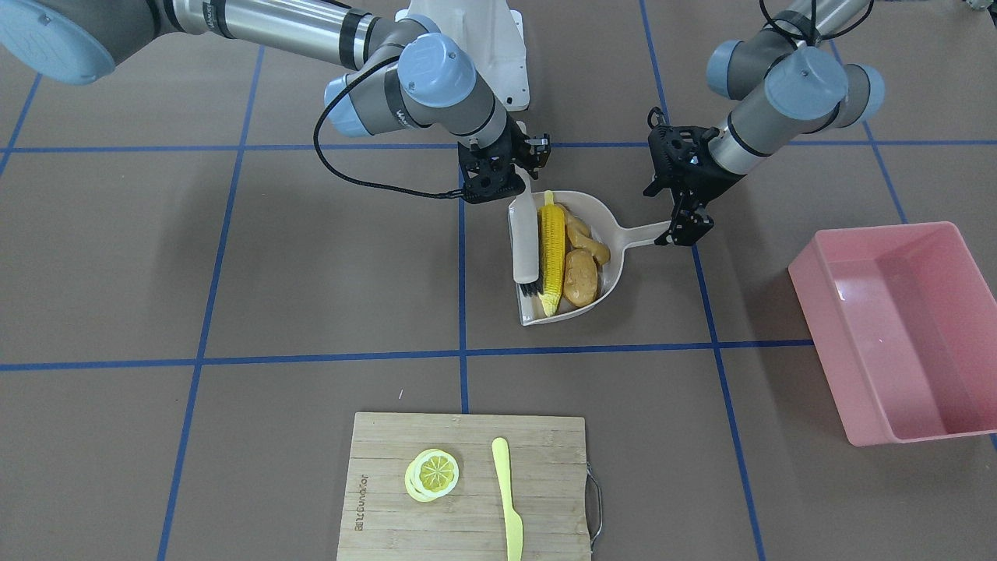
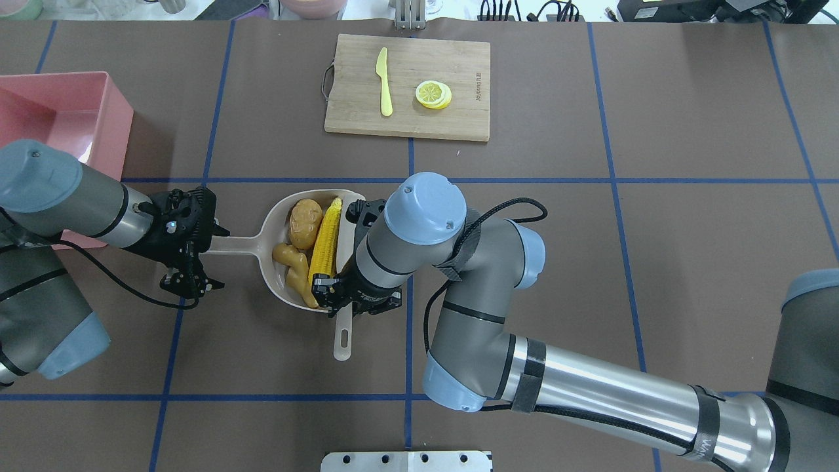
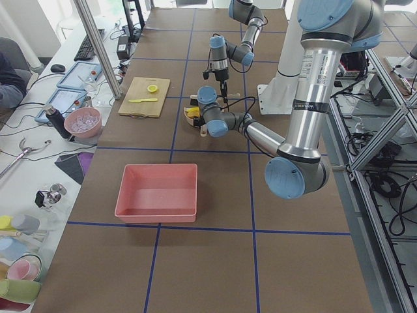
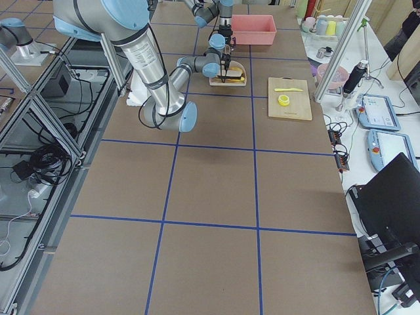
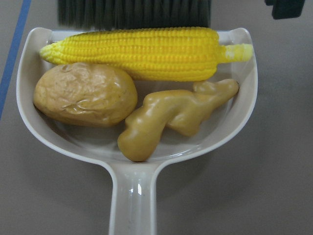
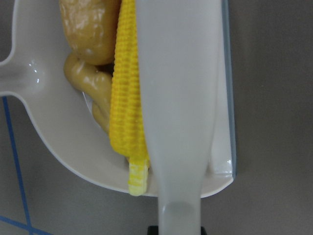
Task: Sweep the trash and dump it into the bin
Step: 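Push the corn cob farther into the dustpan with the brush, then return the brush to its spot on the table with the right gripper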
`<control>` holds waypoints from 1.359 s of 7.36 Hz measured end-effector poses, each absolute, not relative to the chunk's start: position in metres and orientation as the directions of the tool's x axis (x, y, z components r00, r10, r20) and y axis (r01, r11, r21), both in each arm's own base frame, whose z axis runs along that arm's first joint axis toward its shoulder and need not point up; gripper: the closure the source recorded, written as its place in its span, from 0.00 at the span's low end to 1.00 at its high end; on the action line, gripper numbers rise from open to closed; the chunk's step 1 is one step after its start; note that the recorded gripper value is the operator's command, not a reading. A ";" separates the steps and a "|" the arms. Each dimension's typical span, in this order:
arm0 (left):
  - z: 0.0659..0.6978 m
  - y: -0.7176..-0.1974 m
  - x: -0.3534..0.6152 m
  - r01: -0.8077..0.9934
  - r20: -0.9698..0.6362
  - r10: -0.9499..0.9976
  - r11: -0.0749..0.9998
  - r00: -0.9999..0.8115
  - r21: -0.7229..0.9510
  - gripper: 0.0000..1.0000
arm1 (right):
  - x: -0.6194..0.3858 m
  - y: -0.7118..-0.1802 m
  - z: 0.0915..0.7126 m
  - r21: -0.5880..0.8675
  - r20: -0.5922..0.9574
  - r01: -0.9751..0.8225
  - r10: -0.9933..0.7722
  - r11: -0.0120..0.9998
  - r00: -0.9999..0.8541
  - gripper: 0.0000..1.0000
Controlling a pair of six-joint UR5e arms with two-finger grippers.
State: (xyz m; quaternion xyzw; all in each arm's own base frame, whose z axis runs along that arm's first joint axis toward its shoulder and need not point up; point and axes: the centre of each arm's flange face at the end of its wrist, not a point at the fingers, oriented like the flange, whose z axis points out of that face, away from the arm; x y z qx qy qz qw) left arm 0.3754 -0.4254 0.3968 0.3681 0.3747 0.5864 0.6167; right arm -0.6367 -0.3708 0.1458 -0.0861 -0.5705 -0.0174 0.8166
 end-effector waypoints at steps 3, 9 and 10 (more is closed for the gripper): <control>0.400 -0.429 0.375 -0.451 -0.032 0.999 0.045 0.037 0.891 0.05 | -0.620 -0.379 0.159 -0.127 0.931 0.122 0.077 0.984 0.356 1.00; 0.409 -0.435 0.382 -0.468 -0.043 0.998 0.059 0.046 0.882 0.29 | -0.509 -0.428 0.188 -0.147 0.855 0.075 0.088 0.986 0.511 1.00; 0.410 -0.436 0.382 -0.468 -0.045 0.998 0.062 0.048 0.881 0.39 | -0.473 -0.433 0.201 -0.116 0.825 0.055 0.065 0.992 0.562 1.00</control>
